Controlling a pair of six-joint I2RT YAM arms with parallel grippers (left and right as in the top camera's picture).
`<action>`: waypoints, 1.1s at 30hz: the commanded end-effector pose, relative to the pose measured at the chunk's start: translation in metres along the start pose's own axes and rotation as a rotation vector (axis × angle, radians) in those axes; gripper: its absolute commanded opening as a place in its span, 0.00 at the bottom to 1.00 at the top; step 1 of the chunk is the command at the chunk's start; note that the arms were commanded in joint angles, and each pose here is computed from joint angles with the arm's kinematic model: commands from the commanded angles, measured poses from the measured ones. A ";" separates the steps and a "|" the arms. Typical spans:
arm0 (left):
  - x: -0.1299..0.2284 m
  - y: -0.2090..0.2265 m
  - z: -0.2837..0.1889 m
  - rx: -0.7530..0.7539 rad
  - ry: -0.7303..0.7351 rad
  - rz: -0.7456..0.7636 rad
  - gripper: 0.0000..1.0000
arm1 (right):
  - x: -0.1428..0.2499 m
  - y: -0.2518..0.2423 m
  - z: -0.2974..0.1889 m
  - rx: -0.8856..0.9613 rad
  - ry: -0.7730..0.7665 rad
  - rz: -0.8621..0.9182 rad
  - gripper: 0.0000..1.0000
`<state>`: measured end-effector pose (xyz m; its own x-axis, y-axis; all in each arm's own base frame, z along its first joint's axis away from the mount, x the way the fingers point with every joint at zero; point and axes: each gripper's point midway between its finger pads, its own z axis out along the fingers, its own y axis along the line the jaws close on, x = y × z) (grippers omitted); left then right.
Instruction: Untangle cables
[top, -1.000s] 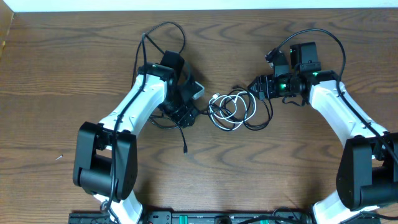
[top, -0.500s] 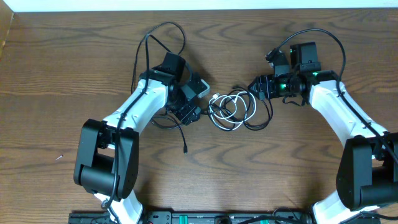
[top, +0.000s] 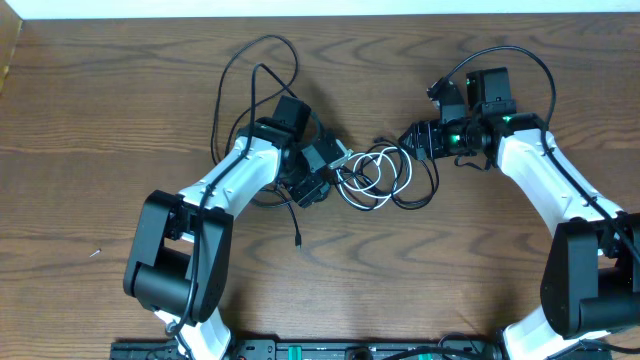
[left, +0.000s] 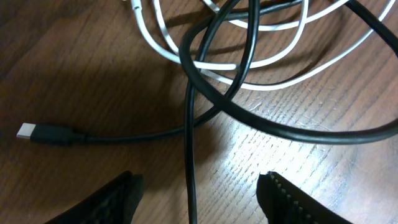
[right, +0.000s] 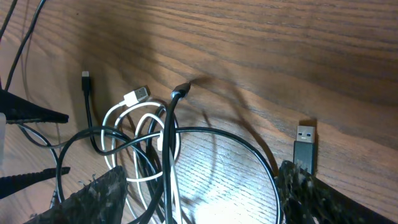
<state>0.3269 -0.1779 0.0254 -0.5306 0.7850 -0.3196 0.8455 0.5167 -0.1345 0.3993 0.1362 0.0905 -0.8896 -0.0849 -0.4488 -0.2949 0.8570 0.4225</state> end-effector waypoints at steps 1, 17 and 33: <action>0.010 0.004 0.010 -0.013 0.048 0.002 0.63 | -0.004 -0.001 -0.004 0.004 -0.011 -0.011 0.74; 0.021 0.003 0.027 0.019 0.091 -0.015 0.55 | -0.004 -0.001 -0.004 0.005 -0.011 -0.012 0.76; 0.027 0.003 0.040 0.040 0.111 -0.027 0.07 | -0.004 -0.001 -0.004 0.004 -0.011 -0.012 0.77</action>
<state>0.3287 -0.1752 -0.0012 -0.5403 0.7963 -0.2720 0.8411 0.5205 -0.1470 0.3992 0.1362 0.0904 -0.8899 -0.0849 -0.4481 -0.2946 0.8571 0.4226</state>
